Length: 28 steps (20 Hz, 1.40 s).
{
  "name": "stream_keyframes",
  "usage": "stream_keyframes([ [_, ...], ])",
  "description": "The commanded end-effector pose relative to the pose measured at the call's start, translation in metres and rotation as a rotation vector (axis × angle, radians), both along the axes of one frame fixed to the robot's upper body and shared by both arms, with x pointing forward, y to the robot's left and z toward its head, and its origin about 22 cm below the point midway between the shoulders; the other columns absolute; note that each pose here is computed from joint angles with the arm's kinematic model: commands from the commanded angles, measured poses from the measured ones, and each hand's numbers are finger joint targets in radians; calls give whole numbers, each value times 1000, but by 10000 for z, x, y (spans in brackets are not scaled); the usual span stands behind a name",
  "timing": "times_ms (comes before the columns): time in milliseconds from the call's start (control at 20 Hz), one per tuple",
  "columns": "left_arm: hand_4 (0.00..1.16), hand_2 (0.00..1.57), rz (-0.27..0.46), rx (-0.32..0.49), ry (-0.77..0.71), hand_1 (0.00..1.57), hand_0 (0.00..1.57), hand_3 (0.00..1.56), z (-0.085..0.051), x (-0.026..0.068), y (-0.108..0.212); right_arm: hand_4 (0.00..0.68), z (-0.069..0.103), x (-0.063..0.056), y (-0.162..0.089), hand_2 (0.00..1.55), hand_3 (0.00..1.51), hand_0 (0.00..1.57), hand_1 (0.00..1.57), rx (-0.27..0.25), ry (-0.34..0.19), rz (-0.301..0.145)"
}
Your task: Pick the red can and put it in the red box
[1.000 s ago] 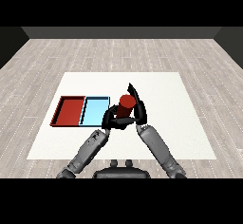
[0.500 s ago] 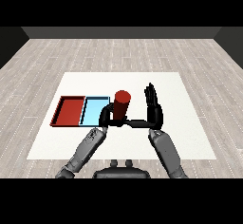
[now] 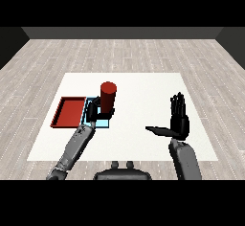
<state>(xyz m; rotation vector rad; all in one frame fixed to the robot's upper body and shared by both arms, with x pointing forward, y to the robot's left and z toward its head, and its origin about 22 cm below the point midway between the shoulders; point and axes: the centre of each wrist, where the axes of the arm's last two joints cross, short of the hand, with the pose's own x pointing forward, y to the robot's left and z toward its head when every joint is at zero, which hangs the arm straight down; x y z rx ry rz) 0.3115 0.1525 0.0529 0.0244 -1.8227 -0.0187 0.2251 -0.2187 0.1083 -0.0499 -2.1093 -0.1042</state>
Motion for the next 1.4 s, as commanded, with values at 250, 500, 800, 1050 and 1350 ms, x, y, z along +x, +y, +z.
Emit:
stream_keyframes([
  [250,1128,1568,262,219,118,1571,1571,1476,62,247,1088,0,-352,-168,-381,0,0,0,0,-21,35,-88],
  [500,1137,1562,424,313,235,1571,1571,1485,0,317,1703,0,-353,-92,-416,0,0,0,0,-24,72,-92],
  [800,1045,1561,537,441,316,1571,1571,1473,-257,324,2439,0,-476,-81,-411,0,0,0,0,-14,87,-78],
  [1050,1030,1486,571,472,488,1571,1571,1402,-713,314,2410,0,-378,18,-363,0,0,0,0,-65,53,-40],
  [1350,820,861,552,520,616,826,826,926,-943,367,2183,0,-717,199,-168,0,0,0,0,-133,91,-81],
])
